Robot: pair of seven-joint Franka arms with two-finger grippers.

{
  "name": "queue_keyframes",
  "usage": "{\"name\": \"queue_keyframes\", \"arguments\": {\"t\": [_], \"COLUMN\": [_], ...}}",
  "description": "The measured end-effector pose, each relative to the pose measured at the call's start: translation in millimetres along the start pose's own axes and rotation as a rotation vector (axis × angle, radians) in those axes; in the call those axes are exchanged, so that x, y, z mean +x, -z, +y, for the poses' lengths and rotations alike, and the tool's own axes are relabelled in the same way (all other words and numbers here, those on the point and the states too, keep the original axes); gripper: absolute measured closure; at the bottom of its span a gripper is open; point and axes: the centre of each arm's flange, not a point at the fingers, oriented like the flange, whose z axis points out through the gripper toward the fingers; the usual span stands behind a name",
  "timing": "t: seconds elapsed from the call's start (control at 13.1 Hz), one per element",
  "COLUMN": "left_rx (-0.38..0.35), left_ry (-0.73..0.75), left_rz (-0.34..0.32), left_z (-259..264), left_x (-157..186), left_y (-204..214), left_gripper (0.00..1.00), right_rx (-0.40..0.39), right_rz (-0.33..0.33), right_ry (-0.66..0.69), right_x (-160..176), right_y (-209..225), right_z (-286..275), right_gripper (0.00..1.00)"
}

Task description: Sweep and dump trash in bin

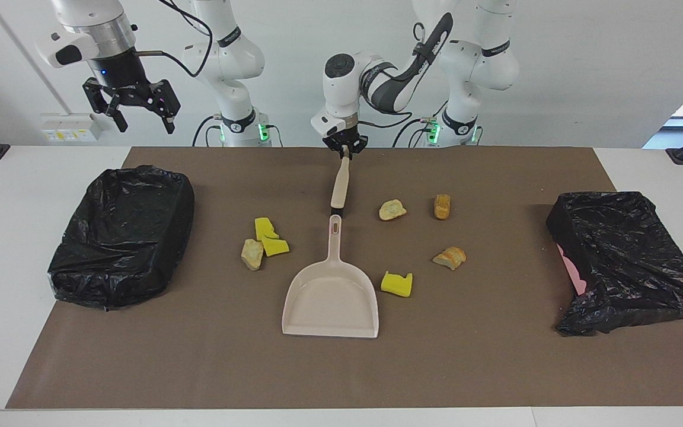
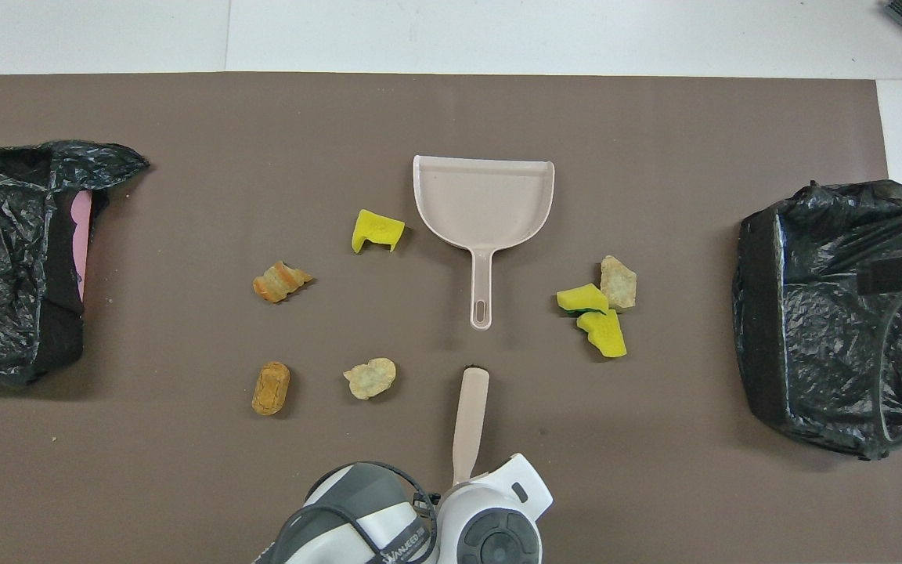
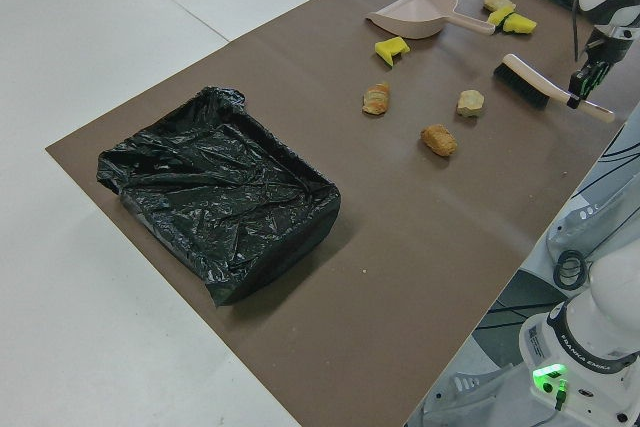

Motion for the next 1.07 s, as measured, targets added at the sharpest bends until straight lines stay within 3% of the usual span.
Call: {"name": "queue_keyframes", "arguments": {"t": [0.38, 0.69, 0.91, 1.07], "left_rx": [0.058, 0.115, 0.154, 0.140], "left_ry": [0.017, 0.077, 0.179, 0.294], "left_rz": [-0.050, -0.091, -0.099, -0.093], "left_z": [-12.5, -46.1, -99.0, -157.9], "left_x": [1.2, 19.5, 51.2, 77.1], "left_y": [25.4, 39.3, 58.6, 88.9], "left_gripper": [0.74, 0.74, 0.74, 0.74], "right_rx": [0.000, 0.057, 0.083, 0.116], "right_rz": [-0.013, 0.015, 0.011, -0.006], "right_ry": [0.034, 0.061, 0.020, -0.038], "right_x": [2.5, 25.9, 48.5, 59.2], "right_y": [-7.4, -50.1, -99.0, -130.1], "right_z": [-18.4, -63.0, -112.3, -143.6], "right_gripper": [0.00, 0.00, 0.00, 0.00]}}
